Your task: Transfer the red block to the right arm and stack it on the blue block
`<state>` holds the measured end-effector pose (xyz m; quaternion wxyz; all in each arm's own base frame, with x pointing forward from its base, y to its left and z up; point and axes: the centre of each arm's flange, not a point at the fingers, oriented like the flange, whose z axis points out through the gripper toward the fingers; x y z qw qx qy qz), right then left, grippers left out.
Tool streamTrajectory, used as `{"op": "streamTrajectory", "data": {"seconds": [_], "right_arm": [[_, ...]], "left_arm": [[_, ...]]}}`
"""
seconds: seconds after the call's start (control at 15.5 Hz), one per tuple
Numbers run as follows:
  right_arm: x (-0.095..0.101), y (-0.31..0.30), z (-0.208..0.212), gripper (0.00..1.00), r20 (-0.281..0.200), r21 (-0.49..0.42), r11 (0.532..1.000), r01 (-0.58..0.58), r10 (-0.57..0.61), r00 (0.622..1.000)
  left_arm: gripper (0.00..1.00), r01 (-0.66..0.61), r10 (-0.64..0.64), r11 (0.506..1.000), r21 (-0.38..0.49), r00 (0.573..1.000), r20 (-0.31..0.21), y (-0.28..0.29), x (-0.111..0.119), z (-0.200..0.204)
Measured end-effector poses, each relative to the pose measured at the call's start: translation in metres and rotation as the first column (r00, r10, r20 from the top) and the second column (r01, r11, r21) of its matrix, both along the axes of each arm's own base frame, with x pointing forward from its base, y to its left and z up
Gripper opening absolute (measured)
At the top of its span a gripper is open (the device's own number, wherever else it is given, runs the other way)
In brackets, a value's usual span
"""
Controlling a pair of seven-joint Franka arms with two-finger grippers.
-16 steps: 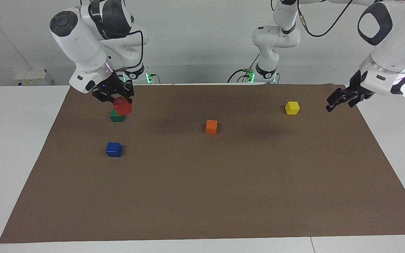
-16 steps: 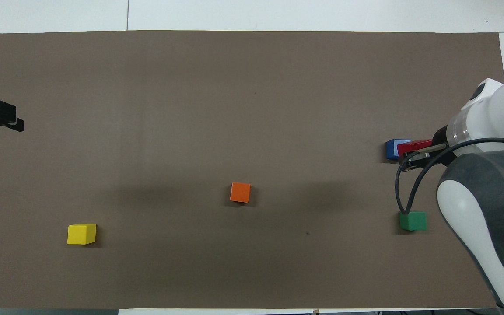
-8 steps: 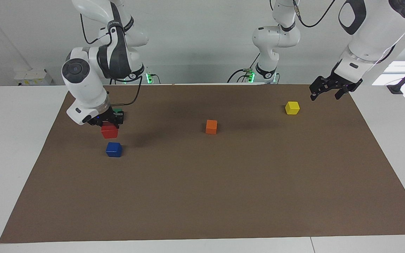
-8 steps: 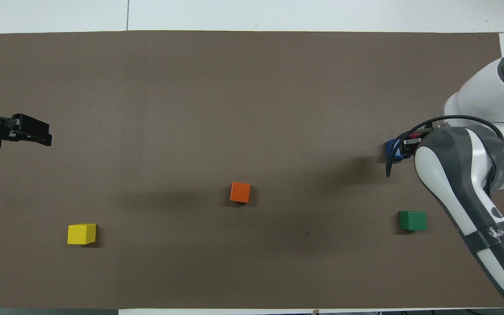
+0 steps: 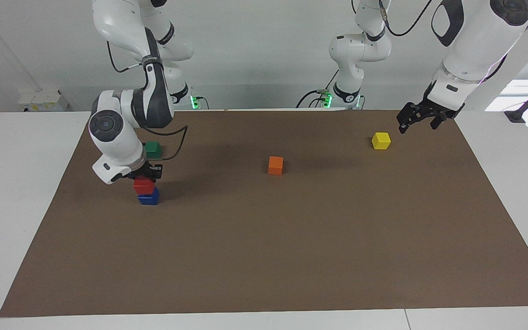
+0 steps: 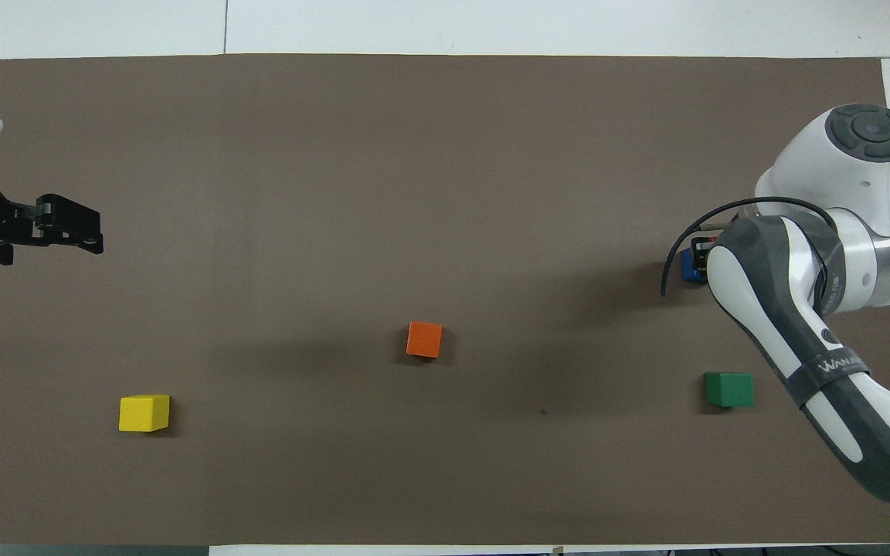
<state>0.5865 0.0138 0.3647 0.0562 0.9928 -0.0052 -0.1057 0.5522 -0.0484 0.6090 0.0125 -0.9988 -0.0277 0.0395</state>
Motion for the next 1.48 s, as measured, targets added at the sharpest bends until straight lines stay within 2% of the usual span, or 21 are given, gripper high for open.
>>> {"op": "streamTrajectory", "data": {"seconds": [0.32, 0.58, 0.84, 1.03, 1.29, 1.48], "right_arm": [[0.004, -0.008, -0.015, 0.56, -0.001, 0.001, 1.0, 0.012, -0.012, 1.0], [0.005, -0.008, -0.016, 0.56, -0.004, 0.003, 1.0, 0.013, -0.013, 1.0], [0.005, -0.016, -0.016, 0.56, -0.004, 0.01, 0.999, 0.032, -0.032, 0.999], [0.005, -0.022, -0.017, 0.63, -0.004, 0.019, 0.999, 0.05, -0.05, 0.999], [0.008, -0.023, -0.01, 0.99, 0.006, 0.022, 0.998, 0.055, -0.055, 0.998], [0.015, -0.022, 0.019, 1.0, 0.009, 0.02, 0.998, 0.057, -0.057, 0.998]], "left_arm": [[1.0, -0.032, 0.032, 0.999, 0.002, 0.999, -0.015, 0.021, -0.015, 0.007], [1.0, -0.037, 0.037, 0.999, 0.003, 0.999, -0.024, 0.028, -0.017, 0.001], [1.0, -0.035, 0.035, 0.999, -0.01, 0.999, 0.017, 0.025, -0.011, 0.003], [1.0, -0.027, 0.027, 1.0, -0.015, 1.0, 0.005, 0.02, -0.008, -0.003], [1.0, -0.034, 0.034, 0.999, -0.016, 0.999, 0.003, 0.024, -0.007, -0.004], [1.0, -0.032, 0.032, 0.999, -0.016, 0.999, 0.005, 0.023, -0.007, -0.003]]}}
